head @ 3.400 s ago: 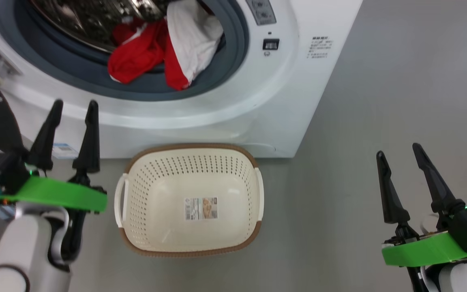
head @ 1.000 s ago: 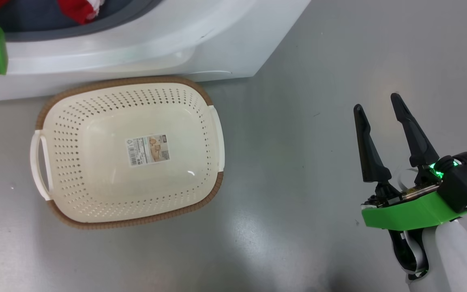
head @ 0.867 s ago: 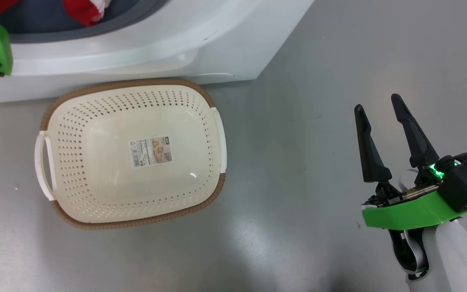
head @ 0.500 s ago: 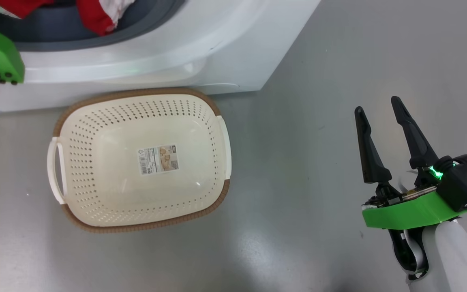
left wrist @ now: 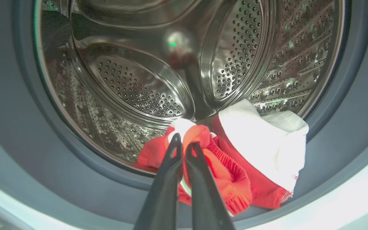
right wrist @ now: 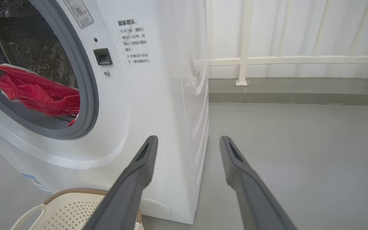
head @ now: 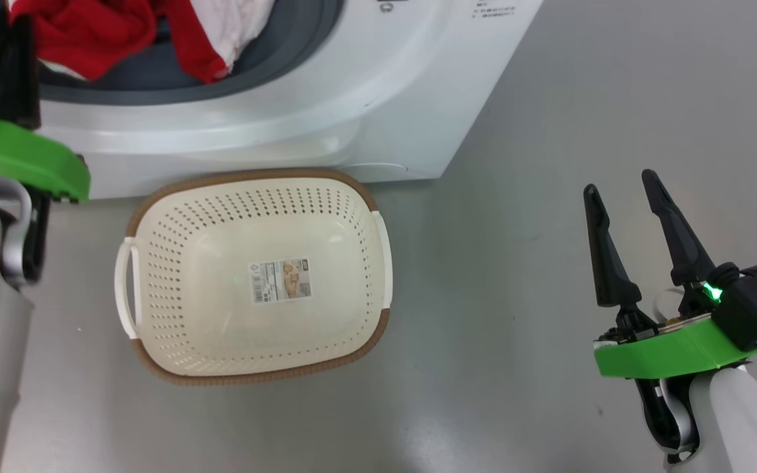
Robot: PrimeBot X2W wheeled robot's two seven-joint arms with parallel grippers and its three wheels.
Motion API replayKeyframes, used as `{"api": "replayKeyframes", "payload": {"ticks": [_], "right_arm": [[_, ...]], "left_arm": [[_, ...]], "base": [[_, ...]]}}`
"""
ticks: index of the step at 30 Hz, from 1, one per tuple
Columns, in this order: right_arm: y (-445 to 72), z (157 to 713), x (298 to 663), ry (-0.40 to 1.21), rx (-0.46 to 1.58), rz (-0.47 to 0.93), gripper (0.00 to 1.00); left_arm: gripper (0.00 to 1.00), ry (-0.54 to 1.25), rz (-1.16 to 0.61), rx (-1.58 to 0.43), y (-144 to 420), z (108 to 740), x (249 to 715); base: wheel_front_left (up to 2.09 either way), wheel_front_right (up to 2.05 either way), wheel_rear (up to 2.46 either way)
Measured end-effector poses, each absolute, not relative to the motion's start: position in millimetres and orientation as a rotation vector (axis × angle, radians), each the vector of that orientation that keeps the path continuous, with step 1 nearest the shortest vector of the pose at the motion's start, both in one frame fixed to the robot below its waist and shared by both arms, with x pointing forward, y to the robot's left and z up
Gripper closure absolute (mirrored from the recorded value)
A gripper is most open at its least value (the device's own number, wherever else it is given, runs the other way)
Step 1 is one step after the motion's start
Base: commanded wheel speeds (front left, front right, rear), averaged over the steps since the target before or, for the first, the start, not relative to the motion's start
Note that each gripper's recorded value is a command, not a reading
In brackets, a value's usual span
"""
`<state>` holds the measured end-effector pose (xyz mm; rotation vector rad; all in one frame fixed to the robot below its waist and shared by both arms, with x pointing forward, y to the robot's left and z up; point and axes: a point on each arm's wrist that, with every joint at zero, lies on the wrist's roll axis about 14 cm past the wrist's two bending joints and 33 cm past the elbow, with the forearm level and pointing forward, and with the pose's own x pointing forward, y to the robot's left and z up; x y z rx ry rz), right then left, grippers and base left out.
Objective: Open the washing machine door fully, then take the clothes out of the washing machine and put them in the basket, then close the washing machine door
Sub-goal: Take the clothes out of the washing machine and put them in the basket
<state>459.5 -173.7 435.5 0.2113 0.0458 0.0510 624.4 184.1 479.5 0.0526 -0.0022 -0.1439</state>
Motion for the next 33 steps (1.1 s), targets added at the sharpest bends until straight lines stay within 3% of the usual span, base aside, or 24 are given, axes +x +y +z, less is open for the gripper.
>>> {"api": "replayKeyframes", "payload": {"ticks": [33], "right_arm": [[-161.0, 480.7, 430.3, -0.037, 0.225, 0.092, 0.00]], "left_arm": [[1.00, -0.231, -0.145, -0.060, 168.3, 576.7, 487.0]], "base": [[0.00, 0.00, 0.00]]}}
